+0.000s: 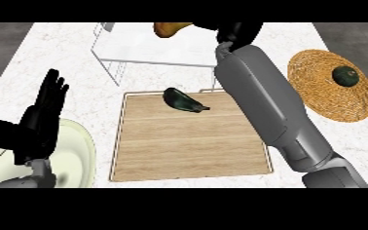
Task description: Pick the pear from the tray and place it in the tiered shelf
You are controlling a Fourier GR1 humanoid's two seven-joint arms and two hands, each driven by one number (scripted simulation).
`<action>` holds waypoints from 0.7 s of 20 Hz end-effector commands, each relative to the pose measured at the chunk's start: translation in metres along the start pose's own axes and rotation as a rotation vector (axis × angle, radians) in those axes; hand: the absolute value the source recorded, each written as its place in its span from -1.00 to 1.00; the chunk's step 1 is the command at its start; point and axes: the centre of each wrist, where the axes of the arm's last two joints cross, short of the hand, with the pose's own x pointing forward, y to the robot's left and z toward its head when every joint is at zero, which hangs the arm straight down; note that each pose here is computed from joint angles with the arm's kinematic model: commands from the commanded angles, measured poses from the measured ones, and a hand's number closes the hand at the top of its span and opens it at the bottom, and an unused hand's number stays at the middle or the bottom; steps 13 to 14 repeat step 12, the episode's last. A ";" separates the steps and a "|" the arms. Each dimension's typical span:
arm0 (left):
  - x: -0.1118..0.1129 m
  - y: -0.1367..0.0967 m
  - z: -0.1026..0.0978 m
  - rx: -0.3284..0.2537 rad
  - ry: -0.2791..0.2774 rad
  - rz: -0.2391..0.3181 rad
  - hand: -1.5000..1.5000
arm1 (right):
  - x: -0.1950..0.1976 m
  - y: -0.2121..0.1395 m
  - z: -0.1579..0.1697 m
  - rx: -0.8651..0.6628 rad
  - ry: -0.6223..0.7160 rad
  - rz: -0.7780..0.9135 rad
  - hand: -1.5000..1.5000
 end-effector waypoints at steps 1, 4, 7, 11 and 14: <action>-0.009 -0.001 0.006 0.023 0.012 0.006 0.00 | -0.003 -0.030 -0.001 -0.006 0.048 -0.029 -1.00; -0.005 0.011 -0.002 0.018 0.012 -0.002 0.00 | -0.026 -0.060 0.006 0.016 0.051 -0.036 -1.00; 0.012 0.005 0.004 0.011 -0.007 -0.001 0.00 | -0.031 -0.089 0.017 0.018 0.029 -0.031 -1.00; 0.011 0.006 -0.003 0.026 -0.020 0.000 0.00 | -0.047 -0.146 0.032 0.027 0.002 -0.053 -1.00; 0.014 0.006 0.007 -0.008 -0.016 0.005 0.00 | -0.049 -0.158 0.037 0.023 0.005 -0.060 -1.00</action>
